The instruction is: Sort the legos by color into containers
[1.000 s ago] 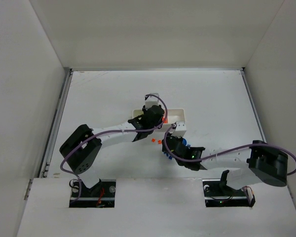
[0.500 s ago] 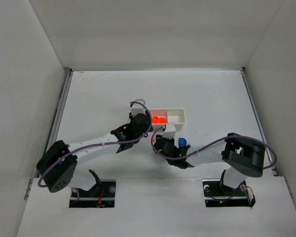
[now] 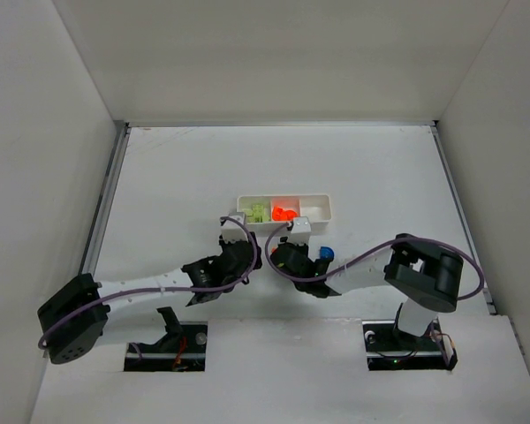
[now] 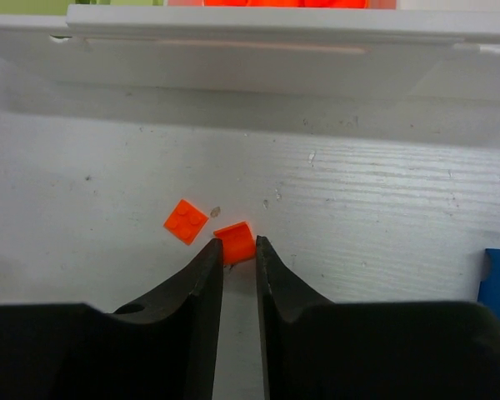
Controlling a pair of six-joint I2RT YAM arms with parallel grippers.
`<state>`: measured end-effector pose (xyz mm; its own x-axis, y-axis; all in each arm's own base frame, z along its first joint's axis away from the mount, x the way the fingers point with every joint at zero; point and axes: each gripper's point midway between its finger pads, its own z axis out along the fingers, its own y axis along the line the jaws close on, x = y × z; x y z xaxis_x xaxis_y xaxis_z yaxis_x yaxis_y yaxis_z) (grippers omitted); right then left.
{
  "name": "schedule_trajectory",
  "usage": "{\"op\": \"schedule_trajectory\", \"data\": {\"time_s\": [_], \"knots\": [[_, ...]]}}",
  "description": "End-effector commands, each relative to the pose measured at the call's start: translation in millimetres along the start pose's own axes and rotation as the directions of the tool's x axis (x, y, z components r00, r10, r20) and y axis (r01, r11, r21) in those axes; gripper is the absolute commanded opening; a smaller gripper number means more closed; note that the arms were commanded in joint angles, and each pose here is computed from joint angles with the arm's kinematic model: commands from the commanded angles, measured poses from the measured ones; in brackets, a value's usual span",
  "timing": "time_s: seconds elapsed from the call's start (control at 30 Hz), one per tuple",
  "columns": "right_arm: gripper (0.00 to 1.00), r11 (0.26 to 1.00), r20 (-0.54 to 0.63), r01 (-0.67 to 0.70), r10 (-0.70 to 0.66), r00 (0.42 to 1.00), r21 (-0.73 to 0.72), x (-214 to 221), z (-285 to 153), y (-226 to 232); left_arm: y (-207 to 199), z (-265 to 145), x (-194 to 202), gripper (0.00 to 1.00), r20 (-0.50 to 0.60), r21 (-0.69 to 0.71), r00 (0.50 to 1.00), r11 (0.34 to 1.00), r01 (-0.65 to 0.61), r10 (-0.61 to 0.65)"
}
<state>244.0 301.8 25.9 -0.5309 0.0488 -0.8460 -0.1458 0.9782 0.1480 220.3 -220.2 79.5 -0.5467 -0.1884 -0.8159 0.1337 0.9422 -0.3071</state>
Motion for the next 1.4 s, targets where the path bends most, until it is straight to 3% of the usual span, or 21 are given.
{"op": "schedule_trajectory", "data": {"time_s": [0.0,0.37,0.63,0.73,0.93,1.37], "knots": [[0.24,0.999,0.031,-0.033,0.033,0.999,-0.012,-15.5,-2.2,6.2,0.3,-2.8,-3.5,0.39,0.04,-0.017,0.999,1.0,0.026,-0.025],[0.24,0.992,0.127,-0.079,0.091,0.988,-0.096,-80.2,-44.4,11.0,-16.7,2.3,8.7,0.41,0.009,-0.009,0.999,0.999,-0.031,0.031],[0.24,0.991,0.16,-0.108,0.12,0.98,-0.085,-140.5,-12.1,-2.0,-33.2,14.1,16.5,0.43,-0.022,-0.015,0.996,0.996,-0.087,0.087],[0.25,0.992,0.151,-0.109,0.117,0.981,-0.066,-146.5,5.6,-4.5,-37.4,20.3,19.0,0.44,-0.035,-0.019,0.994,0.995,-0.1,0.099],[0.49,0.992,0.171,-0.113,0.122,0.978,-0.058,-160.6,12.8,-5.1,-51.5,34.1,30.7,0.44,-0.069,-0.022,0.986,0.987,-0.156,0.154],[0.5,0.981,0.198,-0.172,0.186,0.962,-0.087,-139.4,-19.9,-38.9,-50.4,55.0,42.1,0.4,-0.095,-0.073,0.97,0.97,-0.232,0.225]]}}
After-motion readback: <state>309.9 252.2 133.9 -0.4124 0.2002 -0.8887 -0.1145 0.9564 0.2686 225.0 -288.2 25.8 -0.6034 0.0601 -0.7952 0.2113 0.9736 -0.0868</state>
